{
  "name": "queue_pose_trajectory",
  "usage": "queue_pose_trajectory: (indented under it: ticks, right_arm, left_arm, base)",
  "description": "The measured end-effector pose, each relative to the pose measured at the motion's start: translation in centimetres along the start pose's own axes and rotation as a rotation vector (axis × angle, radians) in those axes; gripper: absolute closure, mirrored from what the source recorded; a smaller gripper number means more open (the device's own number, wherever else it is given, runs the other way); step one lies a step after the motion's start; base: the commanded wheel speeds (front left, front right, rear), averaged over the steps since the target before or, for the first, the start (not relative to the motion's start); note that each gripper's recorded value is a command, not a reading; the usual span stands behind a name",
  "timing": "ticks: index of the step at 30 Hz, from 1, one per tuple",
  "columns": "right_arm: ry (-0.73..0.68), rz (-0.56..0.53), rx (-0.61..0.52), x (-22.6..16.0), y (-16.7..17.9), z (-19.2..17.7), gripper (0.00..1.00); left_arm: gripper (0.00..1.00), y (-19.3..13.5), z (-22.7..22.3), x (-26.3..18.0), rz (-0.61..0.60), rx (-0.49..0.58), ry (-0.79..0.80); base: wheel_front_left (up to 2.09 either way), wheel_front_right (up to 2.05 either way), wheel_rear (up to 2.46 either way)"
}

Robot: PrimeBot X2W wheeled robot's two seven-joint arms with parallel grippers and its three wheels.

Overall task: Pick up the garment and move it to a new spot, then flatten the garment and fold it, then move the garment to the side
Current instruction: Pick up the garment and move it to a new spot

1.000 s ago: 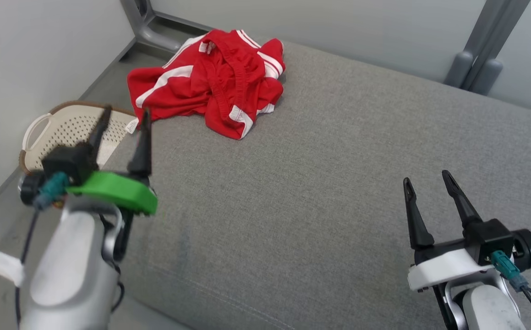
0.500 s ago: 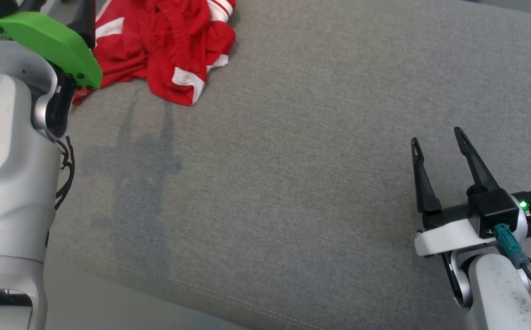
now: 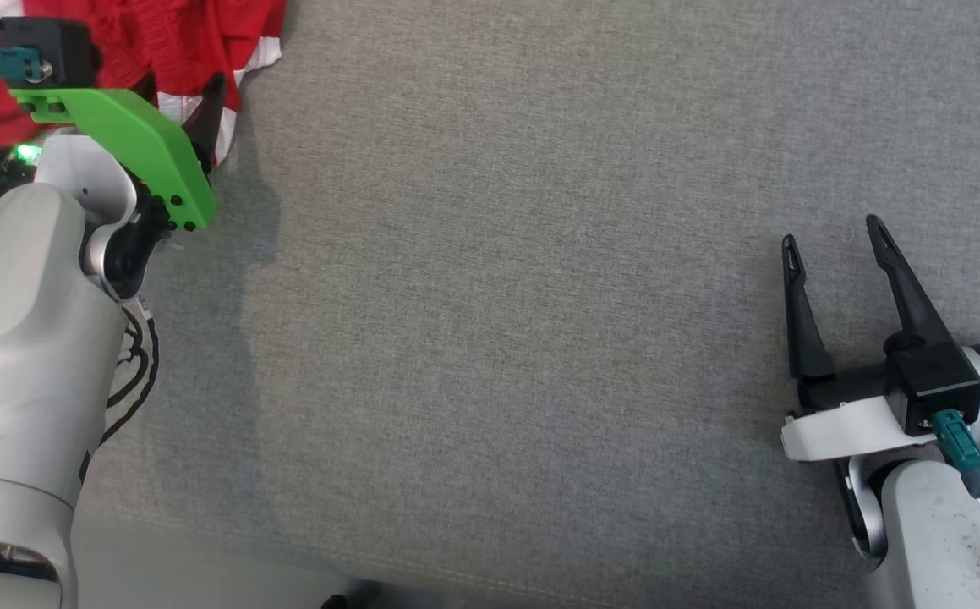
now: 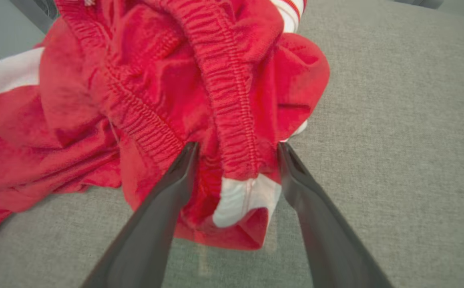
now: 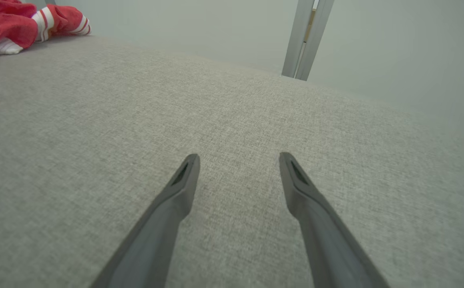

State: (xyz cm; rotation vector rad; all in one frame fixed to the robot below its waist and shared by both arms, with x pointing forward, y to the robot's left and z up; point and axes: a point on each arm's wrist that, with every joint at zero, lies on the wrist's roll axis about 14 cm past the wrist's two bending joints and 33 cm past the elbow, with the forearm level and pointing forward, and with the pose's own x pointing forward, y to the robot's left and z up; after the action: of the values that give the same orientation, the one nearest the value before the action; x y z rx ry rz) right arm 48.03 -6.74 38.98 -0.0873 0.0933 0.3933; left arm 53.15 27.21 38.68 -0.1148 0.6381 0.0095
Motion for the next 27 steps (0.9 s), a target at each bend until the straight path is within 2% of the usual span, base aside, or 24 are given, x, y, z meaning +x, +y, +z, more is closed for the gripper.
queue_pose_trajectory:
  ticks: [4, 5, 6, 8, 9, 13, 17, 23, 27]
  right_arm:
    - [0.015, -0.013, 0.002, -0.1, -0.5, -0.8, 0.0]
    - [0.018, -0.015, 0.002, -0.1, -0.6, -0.9, 0.0]
    - [0.02, -0.017, 0.002, -0.1, -0.6, -1.0, 0.0]
    - [0.019, -0.017, 0.002, -0.1, -0.7, -1.0, 0.0]
    - [0.018, -0.017, 0.002, -0.1, -0.6, -0.9, 0.0]
    - [0.009, -0.015, 0.008, -0.1, -0.6, -0.4, 0.0]
    - [-0.002, -0.019, 0.019, -0.3, -0.5, 0.4, 0.0]
    - [-0.044, -0.031, 0.055, -1.1, -0.6, 2.7, 0.0]
    - [-0.072, -0.049, 0.085, -2.3, -0.9, 4.4, 0.0]
  left_arm:
    - [0.0, 0.0, -2.3, 1.2, 0.006, -0.02, 0.063]
    - [0.17, -0.3, -2.7, 1.4, 0.0, -0.025, 0.073]
    - [0.51, -0.4, -2.8, 1.5, -0.004, -0.028, 0.076]
    - [0.87, -0.6, -2.7, 1.5, -0.008, -0.025, 0.077]
    - [1.0, -0.6, -2.5, 1.5, -0.01, -0.022, 0.069]
    - [1.0, -0.7, -1.4, 1.0, -0.017, -0.017, 0.02]
    - [1.0, -0.7, 1.6, -0.1, -0.025, 0.035, -0.062]
    - [1.0, -3.0, 8.1, -2.6, -0.088, 0.137, -0.227]
    - [1.0, -6.3, 12.4, -5.2, -0.162, 0.223, -0.33]
  base:
    - [0.0, 0.0, 0.0]
    - [0.0, 0.0, 0.0]
    - [0.0, 0.0, 0.0]
    - [0.0, 0.0, 0.0]
    - [0.0, 0.0, 0.0]
    - [0.0, 0.0, 0.0]
    - [0.0, 0.0, 0.0]
    - [0.0, 0.0, 0.0]
    - [0.0, 0.0, 0.0]
